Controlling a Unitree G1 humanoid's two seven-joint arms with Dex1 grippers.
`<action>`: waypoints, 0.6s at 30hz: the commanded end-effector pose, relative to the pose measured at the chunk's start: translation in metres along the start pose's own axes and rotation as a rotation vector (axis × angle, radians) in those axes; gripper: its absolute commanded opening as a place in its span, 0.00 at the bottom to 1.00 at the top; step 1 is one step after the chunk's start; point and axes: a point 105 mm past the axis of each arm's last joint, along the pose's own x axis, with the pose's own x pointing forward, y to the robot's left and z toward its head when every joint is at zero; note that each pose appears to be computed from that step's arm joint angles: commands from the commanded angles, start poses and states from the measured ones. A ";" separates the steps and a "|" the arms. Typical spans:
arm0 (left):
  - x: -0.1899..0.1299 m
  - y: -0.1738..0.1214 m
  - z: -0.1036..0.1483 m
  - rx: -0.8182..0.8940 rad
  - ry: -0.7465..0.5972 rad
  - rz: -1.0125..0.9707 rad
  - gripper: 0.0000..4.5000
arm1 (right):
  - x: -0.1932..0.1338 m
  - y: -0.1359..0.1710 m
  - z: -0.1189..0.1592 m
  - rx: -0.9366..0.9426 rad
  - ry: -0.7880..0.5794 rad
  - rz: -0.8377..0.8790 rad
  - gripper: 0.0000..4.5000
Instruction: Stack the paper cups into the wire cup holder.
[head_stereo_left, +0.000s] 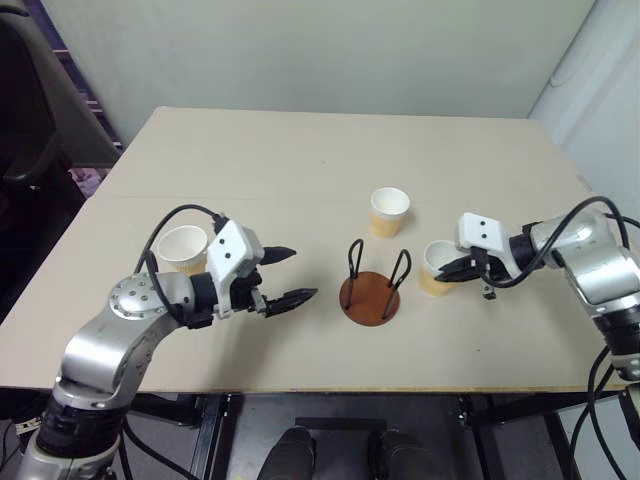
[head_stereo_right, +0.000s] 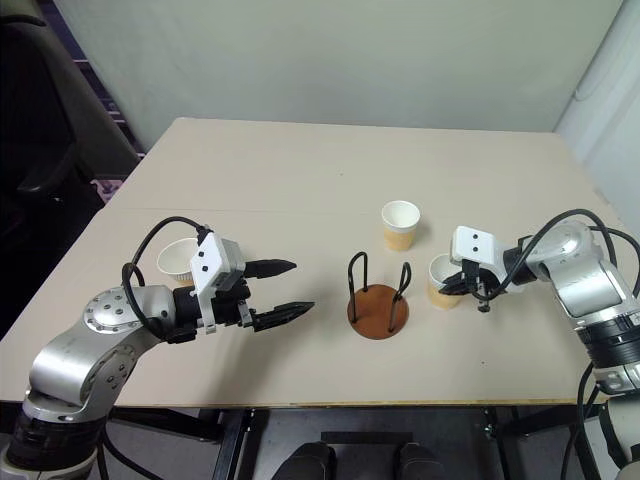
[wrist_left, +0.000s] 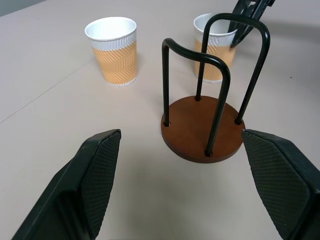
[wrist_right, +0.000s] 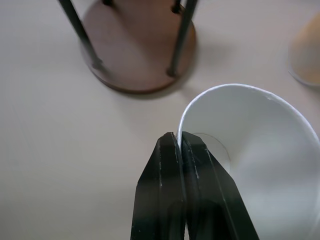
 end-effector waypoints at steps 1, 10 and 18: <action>-0.007 0.005 0.012 0.045 -0.022 0.022 0.92 | -0.035 -0.009 0.038 -0.088 -0.108 -0.064 0.01; -0.010 0.011 0.013 0.059 -0.013 0.036 0.92 | -0.074 0.002 0.133 -0.301 -0.382 -0.057 0.01; -0.007 0.007 0.011 0.053 -0.013 0.032 0.92 | -0.045 0.019 0.130 -0.327 -0.340 0.052 0.01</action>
